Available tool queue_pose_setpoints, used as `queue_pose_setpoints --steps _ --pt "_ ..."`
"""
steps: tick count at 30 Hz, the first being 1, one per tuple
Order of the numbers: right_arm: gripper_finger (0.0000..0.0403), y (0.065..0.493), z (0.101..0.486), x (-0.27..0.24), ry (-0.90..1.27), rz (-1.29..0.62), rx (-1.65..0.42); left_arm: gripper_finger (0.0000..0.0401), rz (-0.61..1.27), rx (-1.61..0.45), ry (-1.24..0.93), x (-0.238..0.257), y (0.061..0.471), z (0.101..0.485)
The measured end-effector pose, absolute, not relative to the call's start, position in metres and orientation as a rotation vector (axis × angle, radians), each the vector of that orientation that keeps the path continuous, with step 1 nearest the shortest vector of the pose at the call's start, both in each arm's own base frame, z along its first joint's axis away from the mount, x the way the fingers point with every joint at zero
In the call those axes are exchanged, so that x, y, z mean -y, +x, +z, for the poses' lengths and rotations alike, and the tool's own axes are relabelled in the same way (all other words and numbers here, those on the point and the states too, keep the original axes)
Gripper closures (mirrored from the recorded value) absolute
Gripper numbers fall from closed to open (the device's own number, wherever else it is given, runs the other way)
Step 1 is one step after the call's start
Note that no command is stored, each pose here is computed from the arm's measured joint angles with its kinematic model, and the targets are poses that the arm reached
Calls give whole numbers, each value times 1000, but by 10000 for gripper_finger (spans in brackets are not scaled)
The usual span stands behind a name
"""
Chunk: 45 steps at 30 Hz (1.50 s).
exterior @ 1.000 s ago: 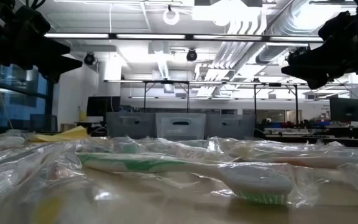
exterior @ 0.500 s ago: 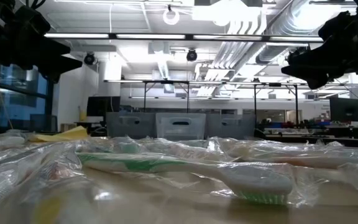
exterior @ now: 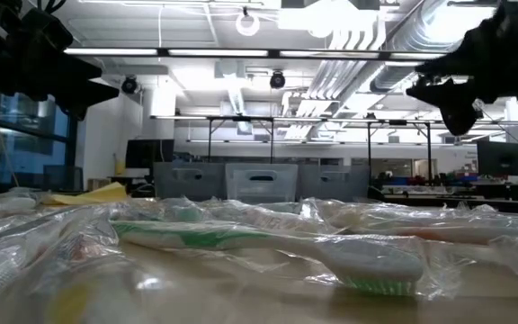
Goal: Pick & Place Toothbrushes
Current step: Put the blue toothbrush into the right black bin
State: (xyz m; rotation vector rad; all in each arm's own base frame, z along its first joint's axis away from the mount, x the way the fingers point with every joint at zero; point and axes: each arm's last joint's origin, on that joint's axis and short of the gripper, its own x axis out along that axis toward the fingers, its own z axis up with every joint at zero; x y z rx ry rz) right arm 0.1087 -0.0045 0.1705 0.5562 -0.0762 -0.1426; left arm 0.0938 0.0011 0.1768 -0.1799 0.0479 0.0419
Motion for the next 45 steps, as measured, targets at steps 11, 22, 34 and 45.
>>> queue_pose_setpoints --steps 11,22,34,45 --pt "215 108 200 2 992 -100 -33 169 42 -47 -180 -1 94 177" --pt "215 122 218 -17 1299 -385 -745 169 42 -47 -180 -1 94 177" --pt "215 131 188 -70 1552 -562 -1407 169 42 -47 -180 -1 94 177" --pt "215 131 175 -83 1480 -721 -1367 169 42 -47 -180 -1 94 177"
